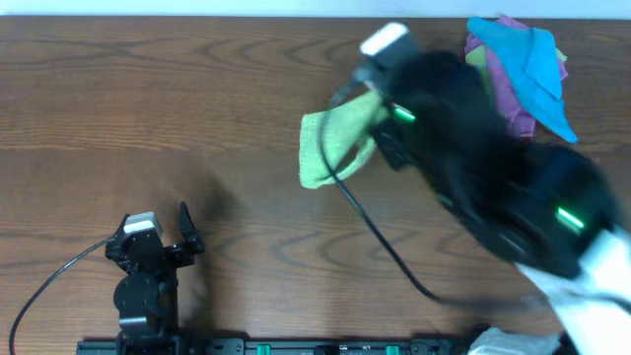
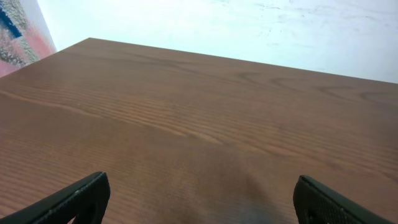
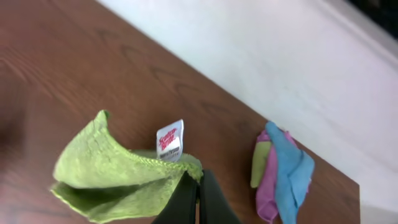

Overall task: Fold the cloth
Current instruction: 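Lower the green cloth onto the table center with the right gripper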

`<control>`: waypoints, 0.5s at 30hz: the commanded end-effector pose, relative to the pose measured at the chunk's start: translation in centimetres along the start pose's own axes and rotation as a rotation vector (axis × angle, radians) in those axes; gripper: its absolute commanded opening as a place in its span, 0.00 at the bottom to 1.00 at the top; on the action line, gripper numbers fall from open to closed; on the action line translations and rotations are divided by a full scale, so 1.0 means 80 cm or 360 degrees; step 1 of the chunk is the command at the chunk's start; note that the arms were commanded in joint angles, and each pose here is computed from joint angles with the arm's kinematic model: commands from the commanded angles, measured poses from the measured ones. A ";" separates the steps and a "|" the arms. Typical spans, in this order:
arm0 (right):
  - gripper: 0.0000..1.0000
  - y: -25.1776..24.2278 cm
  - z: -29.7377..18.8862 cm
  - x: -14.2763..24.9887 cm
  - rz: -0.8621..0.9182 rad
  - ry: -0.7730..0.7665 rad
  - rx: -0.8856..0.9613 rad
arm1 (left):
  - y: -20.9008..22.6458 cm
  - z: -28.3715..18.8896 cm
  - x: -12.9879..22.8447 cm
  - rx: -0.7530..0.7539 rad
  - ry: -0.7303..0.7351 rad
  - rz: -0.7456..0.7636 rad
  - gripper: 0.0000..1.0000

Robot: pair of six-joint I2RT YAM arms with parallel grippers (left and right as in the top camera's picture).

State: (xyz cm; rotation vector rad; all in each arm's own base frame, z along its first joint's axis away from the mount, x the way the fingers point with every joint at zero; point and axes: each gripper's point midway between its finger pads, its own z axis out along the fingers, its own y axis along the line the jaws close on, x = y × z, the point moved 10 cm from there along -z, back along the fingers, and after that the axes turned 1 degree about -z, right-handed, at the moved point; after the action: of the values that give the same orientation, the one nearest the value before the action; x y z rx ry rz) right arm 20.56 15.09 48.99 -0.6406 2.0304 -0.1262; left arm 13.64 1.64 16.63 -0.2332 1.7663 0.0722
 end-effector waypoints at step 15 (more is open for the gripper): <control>0.01 0.008 -0.069 0.024 -0.0010 -0.0119 -0.0650 | 0.001 0.004 0.014 -0.0016 0.0047 0.0008 0.96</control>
State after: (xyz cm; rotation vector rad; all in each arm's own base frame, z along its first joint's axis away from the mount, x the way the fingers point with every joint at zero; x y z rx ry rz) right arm 15.57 12.98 50.05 -0.7891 2.0266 0.1861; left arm 13.64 1.64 16.63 -0.2332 1.7663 0.0722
